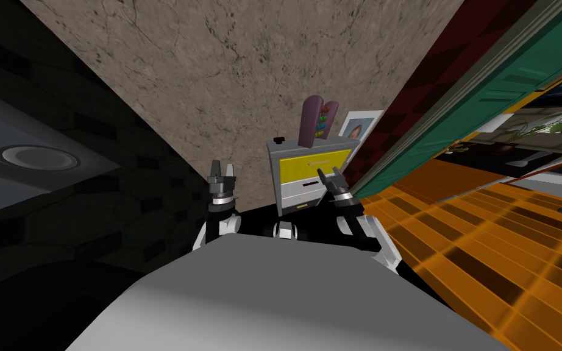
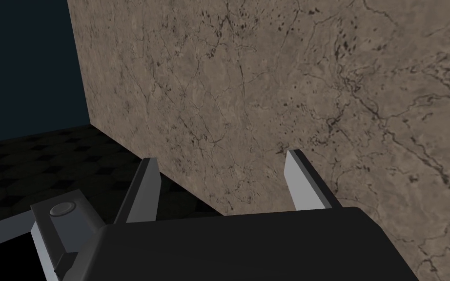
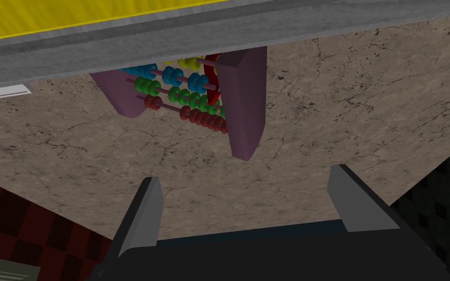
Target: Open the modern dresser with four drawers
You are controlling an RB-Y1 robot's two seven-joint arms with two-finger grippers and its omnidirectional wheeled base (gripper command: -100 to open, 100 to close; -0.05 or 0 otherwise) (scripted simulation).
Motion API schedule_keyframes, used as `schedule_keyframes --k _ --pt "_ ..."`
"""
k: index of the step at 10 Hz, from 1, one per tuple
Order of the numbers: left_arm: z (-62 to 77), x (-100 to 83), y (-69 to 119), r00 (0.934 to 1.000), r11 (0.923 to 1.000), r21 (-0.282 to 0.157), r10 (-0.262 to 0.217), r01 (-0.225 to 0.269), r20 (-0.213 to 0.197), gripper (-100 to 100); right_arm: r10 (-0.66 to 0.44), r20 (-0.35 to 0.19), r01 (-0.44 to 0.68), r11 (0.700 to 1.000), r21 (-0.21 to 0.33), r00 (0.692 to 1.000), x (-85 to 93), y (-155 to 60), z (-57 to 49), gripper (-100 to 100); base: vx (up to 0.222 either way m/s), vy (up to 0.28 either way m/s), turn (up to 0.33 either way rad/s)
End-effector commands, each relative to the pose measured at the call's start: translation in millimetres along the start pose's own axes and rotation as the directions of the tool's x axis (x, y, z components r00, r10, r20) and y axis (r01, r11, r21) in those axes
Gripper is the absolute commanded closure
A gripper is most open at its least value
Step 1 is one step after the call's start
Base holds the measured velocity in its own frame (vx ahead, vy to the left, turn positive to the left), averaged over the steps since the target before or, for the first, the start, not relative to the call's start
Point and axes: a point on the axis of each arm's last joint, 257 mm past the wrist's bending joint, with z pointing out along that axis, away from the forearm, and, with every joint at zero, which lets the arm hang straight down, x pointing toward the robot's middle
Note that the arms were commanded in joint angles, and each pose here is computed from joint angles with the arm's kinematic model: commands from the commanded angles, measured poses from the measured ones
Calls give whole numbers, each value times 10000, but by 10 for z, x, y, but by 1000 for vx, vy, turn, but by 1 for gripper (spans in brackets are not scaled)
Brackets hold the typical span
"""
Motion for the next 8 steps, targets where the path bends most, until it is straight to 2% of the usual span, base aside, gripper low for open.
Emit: schedule_keyframes --k 1,2,4,5,7,8 --pt "0 0 0 10000 10000 0 0 0 0 0 -1633 -489 1629 9866 -118 9854 178 -48 31 -100 32 43 8" --pt "0 0 0 10000 10000 0 0 0 0 0 -1845 -512 1840 9828 -144 9815 185 -45 31 -100 27 34 0" --pt "0 0 0 10000 10000 0 0 0 0 0 -3216 -930 3197 9469 -359 9423 345 -110 55 -100 31 33 4" --pt "0 0 0 10000 10000 0 0 0 0 0 -3472 -947 3448 9378 -403 9330 353 -107 54 -100 27 26 0" --pt "0 0 0 10000 10000 0 0 0 0 0 -4821 -1304 4765 8761 -731 8663 508 -193 71 -100 31 30 5" --pt "0 0 0 10000 10000 0 0 0 0 0 -5039 -1306 4978 8638 -780 8538 515 -191 70 -100 29 28 2"
